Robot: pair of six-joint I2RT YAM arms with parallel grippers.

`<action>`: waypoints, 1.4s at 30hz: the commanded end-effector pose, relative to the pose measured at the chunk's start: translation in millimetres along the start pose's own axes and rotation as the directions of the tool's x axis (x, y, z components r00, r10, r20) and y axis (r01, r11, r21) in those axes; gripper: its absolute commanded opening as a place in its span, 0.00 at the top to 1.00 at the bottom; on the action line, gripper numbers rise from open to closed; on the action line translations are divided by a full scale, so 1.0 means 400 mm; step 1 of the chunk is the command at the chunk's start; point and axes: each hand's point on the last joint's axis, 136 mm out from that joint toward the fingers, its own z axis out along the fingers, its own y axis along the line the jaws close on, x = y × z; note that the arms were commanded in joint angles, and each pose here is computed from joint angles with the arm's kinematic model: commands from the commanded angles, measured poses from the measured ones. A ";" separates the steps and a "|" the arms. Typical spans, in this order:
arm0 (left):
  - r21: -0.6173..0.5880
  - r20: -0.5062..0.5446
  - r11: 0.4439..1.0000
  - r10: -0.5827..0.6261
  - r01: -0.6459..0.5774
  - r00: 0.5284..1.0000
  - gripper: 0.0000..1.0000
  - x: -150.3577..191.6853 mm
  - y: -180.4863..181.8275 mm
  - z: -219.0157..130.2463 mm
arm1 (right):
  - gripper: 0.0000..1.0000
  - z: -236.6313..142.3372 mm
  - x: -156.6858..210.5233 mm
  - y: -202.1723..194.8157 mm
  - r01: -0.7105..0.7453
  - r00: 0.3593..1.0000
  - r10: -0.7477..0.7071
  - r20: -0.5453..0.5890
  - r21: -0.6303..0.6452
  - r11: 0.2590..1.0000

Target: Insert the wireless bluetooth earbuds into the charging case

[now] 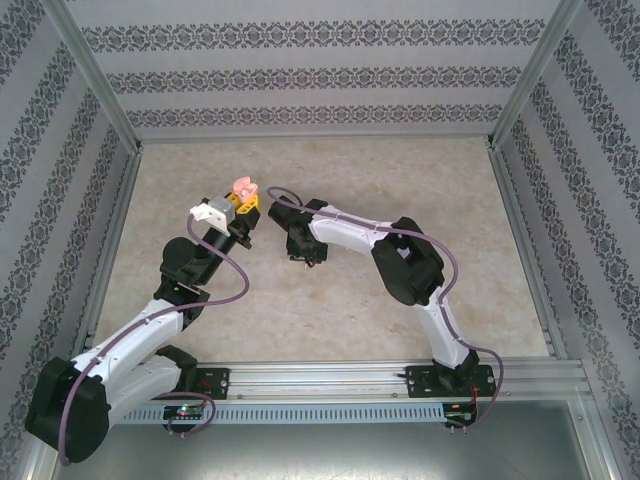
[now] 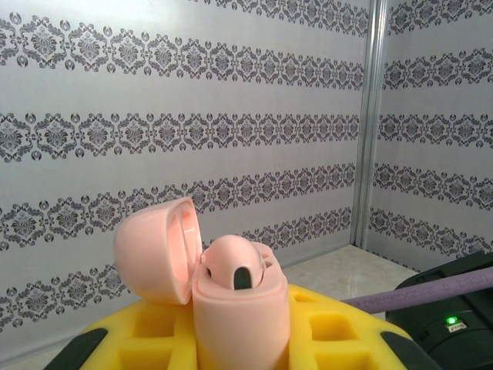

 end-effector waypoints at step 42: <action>0.017 0.060 1.000 -0.016 0.015 0.998 1.00 -0.046 0.002 -0.006 | 0.81 -0.006 0.039 -0.022 -0.013 0.999 0.012 0.031 0.040 0.999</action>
